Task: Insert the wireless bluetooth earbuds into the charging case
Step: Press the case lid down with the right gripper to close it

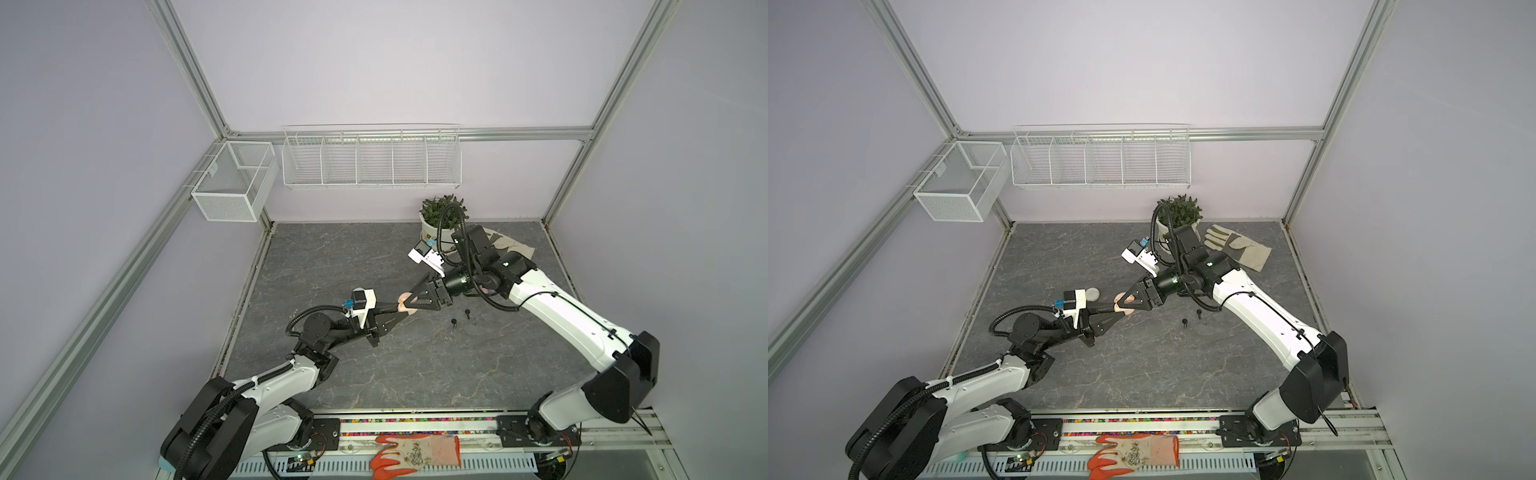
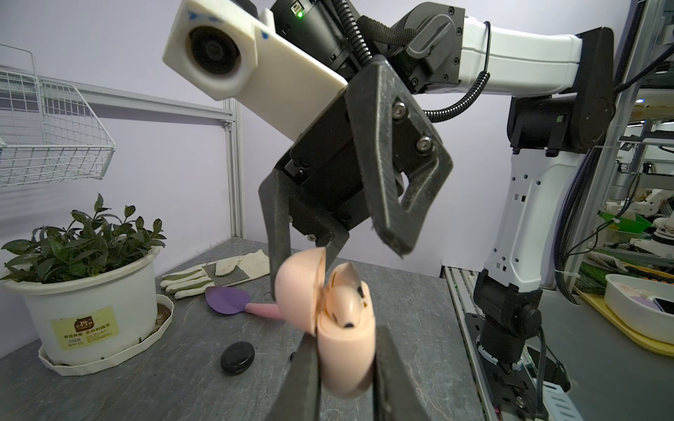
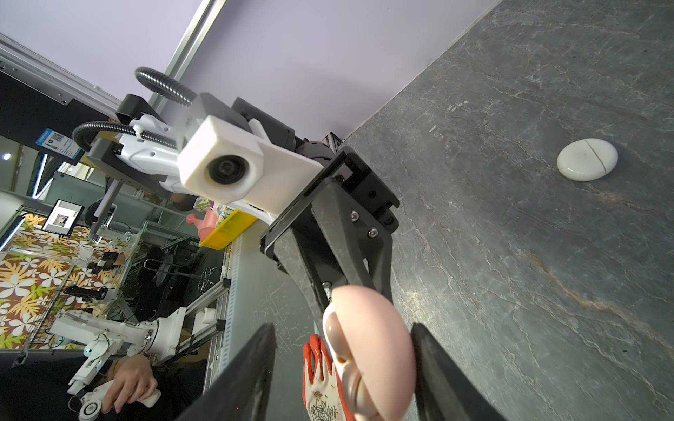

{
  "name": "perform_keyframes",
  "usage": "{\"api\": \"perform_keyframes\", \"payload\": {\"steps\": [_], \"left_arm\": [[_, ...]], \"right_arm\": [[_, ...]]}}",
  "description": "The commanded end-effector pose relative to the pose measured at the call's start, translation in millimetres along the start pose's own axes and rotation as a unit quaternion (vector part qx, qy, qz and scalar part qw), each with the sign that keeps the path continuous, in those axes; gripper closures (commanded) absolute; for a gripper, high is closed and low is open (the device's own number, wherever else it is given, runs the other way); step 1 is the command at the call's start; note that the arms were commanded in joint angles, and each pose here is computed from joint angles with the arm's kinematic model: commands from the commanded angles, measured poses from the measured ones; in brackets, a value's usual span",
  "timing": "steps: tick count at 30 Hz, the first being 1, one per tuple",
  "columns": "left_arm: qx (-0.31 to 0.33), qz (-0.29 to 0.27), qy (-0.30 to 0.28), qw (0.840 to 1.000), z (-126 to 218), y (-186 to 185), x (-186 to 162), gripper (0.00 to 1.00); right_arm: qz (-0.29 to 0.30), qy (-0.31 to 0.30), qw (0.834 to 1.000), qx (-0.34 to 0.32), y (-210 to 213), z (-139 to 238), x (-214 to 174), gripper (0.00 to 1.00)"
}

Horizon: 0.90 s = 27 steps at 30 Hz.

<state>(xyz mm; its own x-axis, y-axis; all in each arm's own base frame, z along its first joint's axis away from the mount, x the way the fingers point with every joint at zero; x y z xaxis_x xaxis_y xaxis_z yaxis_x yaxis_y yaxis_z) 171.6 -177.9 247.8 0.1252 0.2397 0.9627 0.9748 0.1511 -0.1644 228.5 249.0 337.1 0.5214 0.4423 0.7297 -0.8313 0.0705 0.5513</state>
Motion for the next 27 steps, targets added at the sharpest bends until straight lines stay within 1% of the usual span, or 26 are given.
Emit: {"api": "perform_keyframes", "payload": {"steps": [1, 5, 16, 22, 27], "left_arm": [[0.013, -0.006, -0.009, 1.000, -1.7, 2.1, 4.8, 1.00], [0.014, -0.006, -0.009, 1.000, -2.0, 2.4, 5.2, 1.00], [0.020, -0.003, -0.007, 1.000, -1.9, 5.1, 2.5, 1.00], [0.022, -0.001, -0.008, 1.000, -1.9, 5.8, 2.7, 1.00], [0.023, 0.005, -0.011, 1.000, -2.9, 6.7, 4.7, 1.00]], "right_arm": [[0.031, -0.015, 0.999, 0.026, 18.7, 7.1, 6.2, 0.37], [0.032, -0.015, 0.999, 0.023, 19.1, 7.5, 5.8, 0.34], [0.040, -0.019, 0.999, 0.019, 23.8, 10.8, 7.9, 0.33], [0.040, -0.015, 0.999, 0.016, 24.3, 10.9, 4.7, 0.35], [0.042, -0.008, 0.999, 0.013, 20.5, 7.9, 1.7, 0.41]]}}
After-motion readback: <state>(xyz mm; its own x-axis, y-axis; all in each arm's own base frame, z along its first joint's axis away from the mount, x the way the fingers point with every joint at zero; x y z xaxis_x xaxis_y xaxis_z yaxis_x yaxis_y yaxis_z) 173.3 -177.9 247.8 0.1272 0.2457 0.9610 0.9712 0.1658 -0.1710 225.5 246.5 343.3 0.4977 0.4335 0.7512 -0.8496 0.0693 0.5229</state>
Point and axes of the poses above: each gripper's point midway between its finger pads, its own z axis back along the fingers, its own y axis along the line the jaws close on, x = y × z, the point moved 10 cm from there along z, back along the fingers, and after that the axes turned 8 degrees about z, right-handed, at the moved point
